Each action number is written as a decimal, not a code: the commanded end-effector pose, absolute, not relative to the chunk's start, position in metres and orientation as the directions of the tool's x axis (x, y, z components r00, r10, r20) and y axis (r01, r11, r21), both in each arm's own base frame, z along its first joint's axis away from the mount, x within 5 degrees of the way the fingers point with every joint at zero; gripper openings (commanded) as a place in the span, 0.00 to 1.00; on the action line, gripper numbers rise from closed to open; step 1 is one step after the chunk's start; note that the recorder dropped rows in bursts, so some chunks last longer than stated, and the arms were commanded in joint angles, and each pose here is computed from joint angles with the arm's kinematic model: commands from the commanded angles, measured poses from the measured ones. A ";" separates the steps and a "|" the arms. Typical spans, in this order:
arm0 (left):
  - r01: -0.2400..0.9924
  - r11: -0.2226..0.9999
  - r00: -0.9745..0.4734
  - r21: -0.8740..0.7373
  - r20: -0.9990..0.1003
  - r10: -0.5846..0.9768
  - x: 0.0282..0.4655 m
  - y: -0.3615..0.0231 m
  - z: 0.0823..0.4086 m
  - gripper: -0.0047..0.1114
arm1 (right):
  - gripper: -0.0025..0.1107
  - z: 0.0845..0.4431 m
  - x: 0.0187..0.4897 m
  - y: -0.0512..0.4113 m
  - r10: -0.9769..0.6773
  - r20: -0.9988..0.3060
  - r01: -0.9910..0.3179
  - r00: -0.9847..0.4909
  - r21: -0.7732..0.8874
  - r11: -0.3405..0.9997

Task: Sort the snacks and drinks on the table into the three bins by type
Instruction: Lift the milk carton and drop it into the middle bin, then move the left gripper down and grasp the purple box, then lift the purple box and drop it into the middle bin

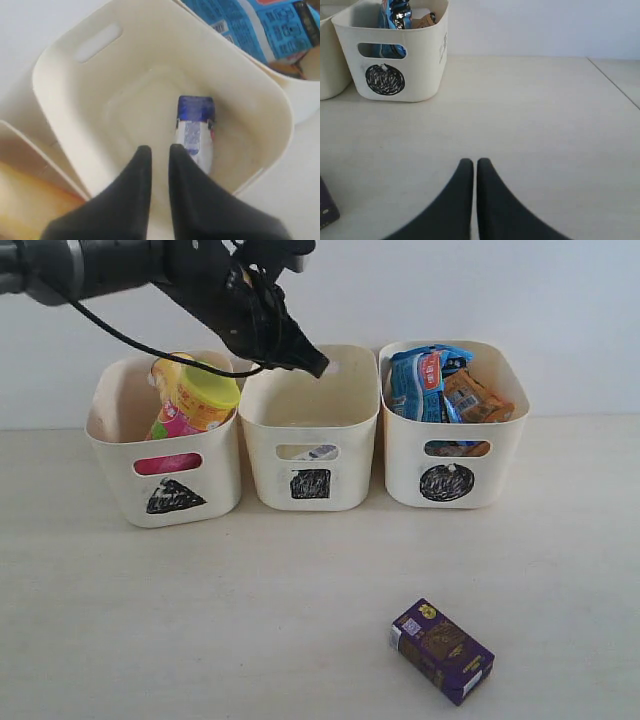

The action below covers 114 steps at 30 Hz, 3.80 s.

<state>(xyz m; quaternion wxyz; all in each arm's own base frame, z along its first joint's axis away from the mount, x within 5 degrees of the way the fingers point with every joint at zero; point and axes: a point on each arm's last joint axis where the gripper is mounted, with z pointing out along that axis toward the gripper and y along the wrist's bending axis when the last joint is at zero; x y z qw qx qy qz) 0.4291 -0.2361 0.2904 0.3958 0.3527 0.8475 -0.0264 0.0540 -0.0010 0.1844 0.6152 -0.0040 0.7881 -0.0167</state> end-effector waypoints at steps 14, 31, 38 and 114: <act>0.906 0.271 -0.099 0.325 -0.458 0.883 0.327 -0.243 0.306 0.07 | 0.02 0.184 0.054 -0.001 -0.031 -0.972 0.016 -0.232 -0.036 0.999; 0.867 -0.462 0.496 0.186 -0.409 0.766 0.255 -0.321 0.265 0.07 | 0.02 0.184 0.054 -0.001 -0.031 -0.972 0.016 -0.232 -0.036 0.999; 0.858 -0.507 0.494 0.080 -0.398 0.773 0.268 -0.341 0.251 0.07 | 0.02 0.184 0.054 -0.001 -0.031 -0.972 0.016 -0.232 -0.036 0.999; 0.698 0.490 0.013 0.522 -0.694 0.720 0.401 -0.298 0.313 0.07 | 0.02 0.184 0.054 -0.001 -0.020 -0.971 0.017 -0.238 -0.025 1.000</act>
